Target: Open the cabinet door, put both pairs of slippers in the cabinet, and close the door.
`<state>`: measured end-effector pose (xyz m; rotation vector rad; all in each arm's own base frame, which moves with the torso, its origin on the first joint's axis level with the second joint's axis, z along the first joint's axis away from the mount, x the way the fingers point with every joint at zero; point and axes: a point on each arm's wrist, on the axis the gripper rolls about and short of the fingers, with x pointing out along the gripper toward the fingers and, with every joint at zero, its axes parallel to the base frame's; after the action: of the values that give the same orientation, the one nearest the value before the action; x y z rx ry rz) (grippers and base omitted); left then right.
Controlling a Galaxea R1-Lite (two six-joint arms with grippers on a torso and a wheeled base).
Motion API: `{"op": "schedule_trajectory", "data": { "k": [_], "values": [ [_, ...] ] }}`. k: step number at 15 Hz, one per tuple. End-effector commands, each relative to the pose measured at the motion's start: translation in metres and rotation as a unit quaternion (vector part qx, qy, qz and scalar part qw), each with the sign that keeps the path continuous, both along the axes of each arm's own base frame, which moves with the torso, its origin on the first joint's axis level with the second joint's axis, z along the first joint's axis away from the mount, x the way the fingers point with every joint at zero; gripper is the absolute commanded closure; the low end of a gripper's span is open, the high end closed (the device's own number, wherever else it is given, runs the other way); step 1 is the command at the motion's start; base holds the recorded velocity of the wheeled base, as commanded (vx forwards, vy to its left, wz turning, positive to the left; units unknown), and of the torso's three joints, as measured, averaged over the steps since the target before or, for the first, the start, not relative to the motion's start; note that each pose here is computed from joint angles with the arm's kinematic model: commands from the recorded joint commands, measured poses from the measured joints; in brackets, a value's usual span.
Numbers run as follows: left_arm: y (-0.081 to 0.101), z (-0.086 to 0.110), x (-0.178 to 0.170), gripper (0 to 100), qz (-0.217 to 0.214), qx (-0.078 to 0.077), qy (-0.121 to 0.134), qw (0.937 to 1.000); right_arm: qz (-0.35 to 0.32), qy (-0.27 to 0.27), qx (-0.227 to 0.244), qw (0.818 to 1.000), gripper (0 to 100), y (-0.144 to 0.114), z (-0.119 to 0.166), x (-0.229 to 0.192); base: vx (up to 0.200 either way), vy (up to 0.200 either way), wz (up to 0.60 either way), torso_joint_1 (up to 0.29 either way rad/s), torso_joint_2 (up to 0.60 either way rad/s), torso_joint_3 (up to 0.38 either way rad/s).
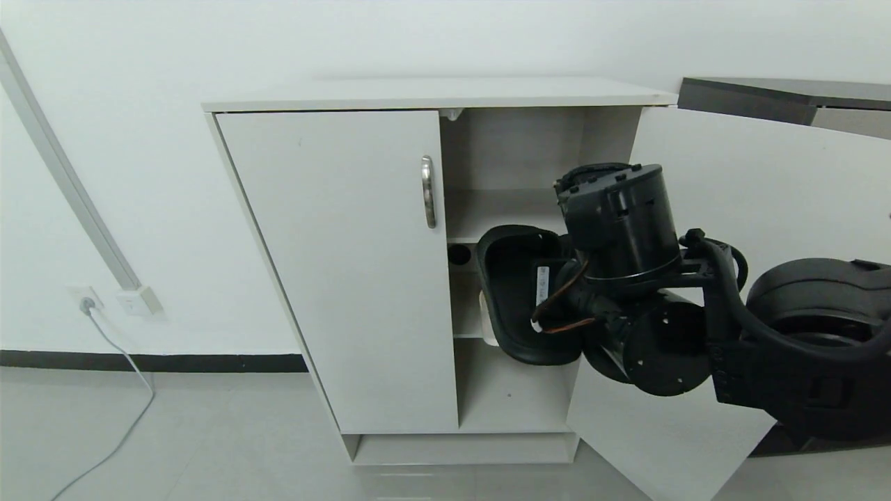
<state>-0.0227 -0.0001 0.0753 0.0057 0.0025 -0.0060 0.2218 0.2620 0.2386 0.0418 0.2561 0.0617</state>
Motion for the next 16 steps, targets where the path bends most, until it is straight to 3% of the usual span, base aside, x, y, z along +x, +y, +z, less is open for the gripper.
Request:
{"op": "schedule_trajectory", "data": {
  "k": [1,4,16],
  "values": [
    [0.000,0.000,0.000,100,0.000,0.000,0.000,1.0000,-0.001,0.003,-0.004,1.000,100,0.005,-0.005,0.005,0.000,0.000,0.00,0.000,0.00,0.000],
    [0.000,0.000,0.000,100,-0.001,0.000,0.000,1.0000,-0.001,0.003,-0.005,1.000,100,0.005,-0.005,0.004,0.000,0.000,0.00,0.000,0.00,0.000],
    [0.000,0.000,0.000,100,-0.001,0.000,-0.001,1.0000,-0.011,0.011,-0.014,1.000,100,0.006,-0.015,0.015,0.200,0.000,0.00,0.001,0.00,0.005]
  ]
}}
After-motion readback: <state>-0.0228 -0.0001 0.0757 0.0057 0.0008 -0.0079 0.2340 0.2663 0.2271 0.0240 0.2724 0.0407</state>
